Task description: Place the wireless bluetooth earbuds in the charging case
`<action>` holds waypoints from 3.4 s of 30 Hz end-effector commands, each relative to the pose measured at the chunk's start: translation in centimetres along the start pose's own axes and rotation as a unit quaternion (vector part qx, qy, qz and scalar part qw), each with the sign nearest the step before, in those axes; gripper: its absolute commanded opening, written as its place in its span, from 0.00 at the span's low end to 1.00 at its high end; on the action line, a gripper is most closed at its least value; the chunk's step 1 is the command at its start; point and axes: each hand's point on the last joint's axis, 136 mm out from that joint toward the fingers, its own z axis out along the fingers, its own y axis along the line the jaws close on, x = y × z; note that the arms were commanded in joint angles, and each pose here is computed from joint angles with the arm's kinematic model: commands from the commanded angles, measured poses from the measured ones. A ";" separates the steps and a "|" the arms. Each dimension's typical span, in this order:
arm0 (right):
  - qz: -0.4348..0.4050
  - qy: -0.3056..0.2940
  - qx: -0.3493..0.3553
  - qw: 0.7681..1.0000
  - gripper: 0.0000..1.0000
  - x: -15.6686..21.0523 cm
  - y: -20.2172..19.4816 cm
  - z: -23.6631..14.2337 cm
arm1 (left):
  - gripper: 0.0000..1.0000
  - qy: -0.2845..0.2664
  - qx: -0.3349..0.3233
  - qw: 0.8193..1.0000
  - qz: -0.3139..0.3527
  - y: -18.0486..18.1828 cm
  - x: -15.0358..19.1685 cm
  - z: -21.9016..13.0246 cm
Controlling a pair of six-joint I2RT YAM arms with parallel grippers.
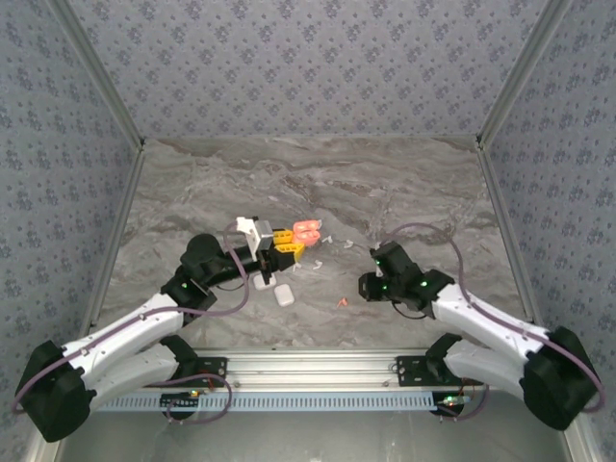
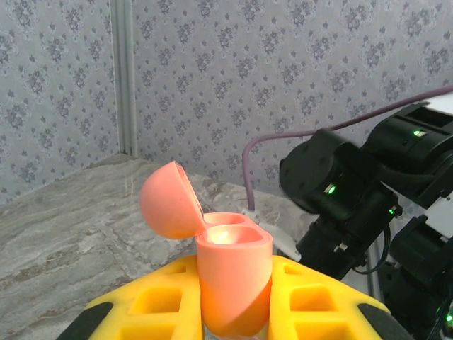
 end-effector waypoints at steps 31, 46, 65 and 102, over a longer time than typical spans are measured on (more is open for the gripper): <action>-0.315 -0.330 -0.259 0.852 0.24 -12.6 15.7 -19.1 | 0.00 -0.039 0.063 0.995 -0.064 -2.7 -3.2 2.8; -0.319 -0.310 -0.258 0.858 0.24 -12.7 16.0 -17.5 | 0.00 -0.040 0.070 0.995 -0.063 -3.1 -3.4 2.8; -0.317 -0.275 -0.272 0.866 0.24 -11.3 15.8 -15.9 | 0.00 -0.047 0.071 0.995 -0.058 -3.4 -3.8 2.6; -0.150 -0.264 -0.202 0.931 0.62 -13.4 11.9 -19.1 | 0.00 -0.035 0.007 0.999 0.008 -1.6 -2.8 1.9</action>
